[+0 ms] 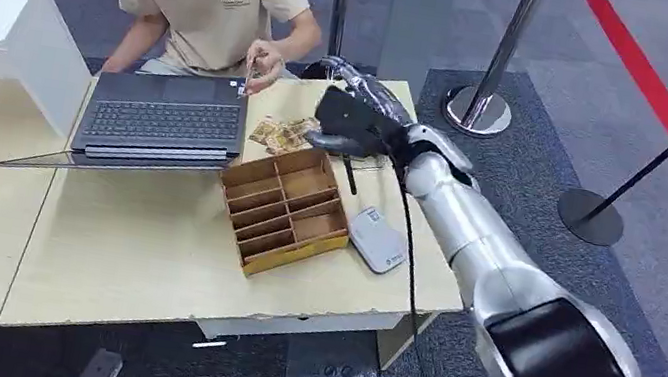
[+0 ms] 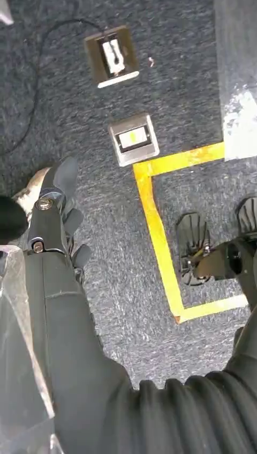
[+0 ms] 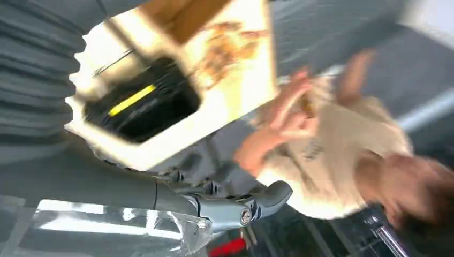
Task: Pass the card to the sensor for recognition and then transmit it.
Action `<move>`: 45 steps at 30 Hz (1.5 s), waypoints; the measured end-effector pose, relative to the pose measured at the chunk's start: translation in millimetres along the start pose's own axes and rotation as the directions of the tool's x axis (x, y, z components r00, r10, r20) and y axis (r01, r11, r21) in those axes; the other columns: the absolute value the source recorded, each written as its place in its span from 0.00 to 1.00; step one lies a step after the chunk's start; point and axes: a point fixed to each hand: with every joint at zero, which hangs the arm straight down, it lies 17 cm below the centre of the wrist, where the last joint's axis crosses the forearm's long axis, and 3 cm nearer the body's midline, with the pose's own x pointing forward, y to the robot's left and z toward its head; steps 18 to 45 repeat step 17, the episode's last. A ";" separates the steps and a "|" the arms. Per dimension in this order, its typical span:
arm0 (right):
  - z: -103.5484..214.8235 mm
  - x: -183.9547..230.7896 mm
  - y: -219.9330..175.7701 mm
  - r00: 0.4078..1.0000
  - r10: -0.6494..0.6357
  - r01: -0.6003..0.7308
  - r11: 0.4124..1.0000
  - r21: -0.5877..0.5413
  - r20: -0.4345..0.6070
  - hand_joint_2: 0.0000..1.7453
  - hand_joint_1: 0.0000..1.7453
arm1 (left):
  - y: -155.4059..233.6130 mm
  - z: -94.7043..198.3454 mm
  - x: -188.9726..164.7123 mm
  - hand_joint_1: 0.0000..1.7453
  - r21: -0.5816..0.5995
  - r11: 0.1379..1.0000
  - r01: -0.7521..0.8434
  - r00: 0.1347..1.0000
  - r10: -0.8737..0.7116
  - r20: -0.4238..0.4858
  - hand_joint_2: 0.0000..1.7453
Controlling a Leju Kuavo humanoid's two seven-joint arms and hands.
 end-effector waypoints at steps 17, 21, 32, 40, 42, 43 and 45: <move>94.2 7.3 -18.9 0.930 -0.357 0.366 0.886 -0.284 0.087 1.00 0.00 | 34.0 10.2 -42.6 0.00 0.115 0.991 -0.061 0.997 0.065 -0.035 1.00; 94.2 7.3 -18.9 0.930 -0.357 0.366 0.886 -0.284 0.087 1.00 0.00 | 34.0 10.2 -42.6 0.00 0.115 0.991 -0.061 0.997 0.065 -0.035 1.00; 94.2 7.3 -18.9 0.930 -0.357 0.366 0.886 -0.284 0.087 1.00 0.00 | 34.0 10.2 -42.6 0.00 0.115 0.991 -0.061 0.997 0.065 -0.035 1.00; 94.2 7.3 -18.9 0.930 -0.357 0.366 0.886 -0.284 0.087 1.00 0.00 | 34.0 10.2 -42.6 0.00 0.115 0.991 -0.061 0.997 0.065 -0.035 1.00; 94.2 7.3 -18.9 0.930 -0.357 0.366 0.886 -0.284 0.087 1.00 0.00 | 34.0 10.2 -42.6 0.00 0.115 0.991 -0.061 0.997 0.065 -0.035 1.00; 94.2 7.3 -18.9 0.930 -0.357 0.366 0.886 -0.284 0.087 1.00 0.00 | 34.0 10.2 -42.6 0.00 0.115 0.991 -0.061 0.997 0.065 -0.035 1.00; 94.2 7.3 -18.9 0.930 -0.357 0.366 0.886 -0.284 0.087 1.00 0.00 | 34.0 10.2 -42.6 0.00 0.115 0.991 -0.061 0.997 0.065 -0.035 1.00</move>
